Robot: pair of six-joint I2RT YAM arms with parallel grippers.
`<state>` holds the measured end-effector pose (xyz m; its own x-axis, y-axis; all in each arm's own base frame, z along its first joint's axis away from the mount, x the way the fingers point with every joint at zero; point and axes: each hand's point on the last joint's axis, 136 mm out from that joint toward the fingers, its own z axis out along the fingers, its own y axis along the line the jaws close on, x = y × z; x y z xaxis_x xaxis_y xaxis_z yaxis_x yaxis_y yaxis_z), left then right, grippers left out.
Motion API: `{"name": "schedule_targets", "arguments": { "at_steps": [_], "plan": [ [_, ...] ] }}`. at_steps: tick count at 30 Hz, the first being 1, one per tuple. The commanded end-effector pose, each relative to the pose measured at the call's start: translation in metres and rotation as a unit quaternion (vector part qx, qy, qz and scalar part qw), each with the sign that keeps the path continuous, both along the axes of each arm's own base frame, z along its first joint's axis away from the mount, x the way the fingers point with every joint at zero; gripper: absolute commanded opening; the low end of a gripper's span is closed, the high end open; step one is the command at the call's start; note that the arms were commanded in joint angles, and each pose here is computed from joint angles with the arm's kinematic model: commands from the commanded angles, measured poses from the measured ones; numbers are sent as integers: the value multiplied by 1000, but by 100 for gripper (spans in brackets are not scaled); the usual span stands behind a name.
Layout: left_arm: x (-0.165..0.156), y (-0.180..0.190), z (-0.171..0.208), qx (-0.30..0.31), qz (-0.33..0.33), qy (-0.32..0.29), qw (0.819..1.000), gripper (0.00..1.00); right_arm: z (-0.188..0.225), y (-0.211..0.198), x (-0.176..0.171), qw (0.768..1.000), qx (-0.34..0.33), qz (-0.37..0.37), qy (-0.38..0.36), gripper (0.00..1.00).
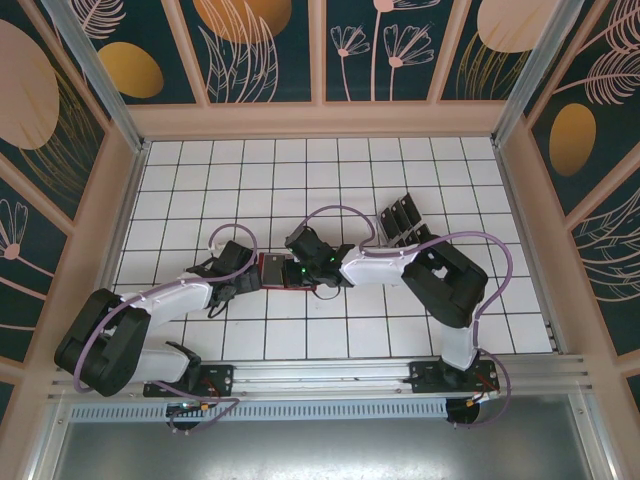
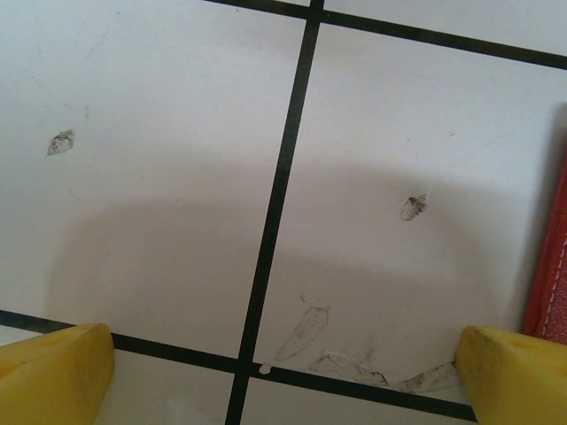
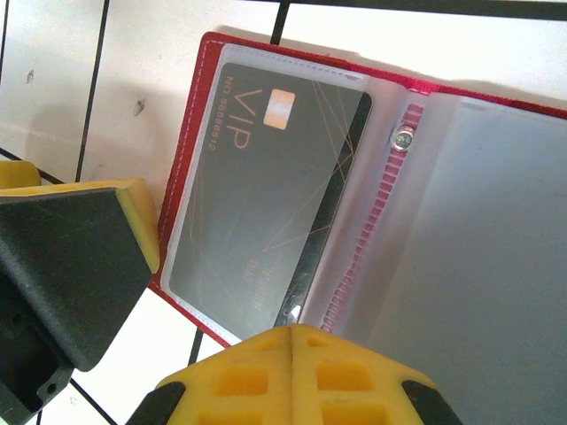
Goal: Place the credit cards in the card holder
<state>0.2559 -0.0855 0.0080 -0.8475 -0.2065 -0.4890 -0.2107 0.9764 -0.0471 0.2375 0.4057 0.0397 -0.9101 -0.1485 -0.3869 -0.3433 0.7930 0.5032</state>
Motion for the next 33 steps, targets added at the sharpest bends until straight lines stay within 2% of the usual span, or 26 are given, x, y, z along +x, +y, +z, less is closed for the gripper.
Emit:
{"name": "schedule_targets", "arguments": {
  "at_steps": [1, 25, 33],
  "plan": [
    [-24, -30, -26, -72, -42, 61, 995, 98, -14, -6, 3, 1000, -20, -10, 5, 0],
    [-28, -35, -34, -84, -47, 69, 993, 98, -16, 34, -1, 999, 6, 27, 25, 0],
    [-26, -35, -30, -82, -46, 65, 993, 98, -6, 33, -2, 999, 23, 25, 29, 0]
  ]
}}
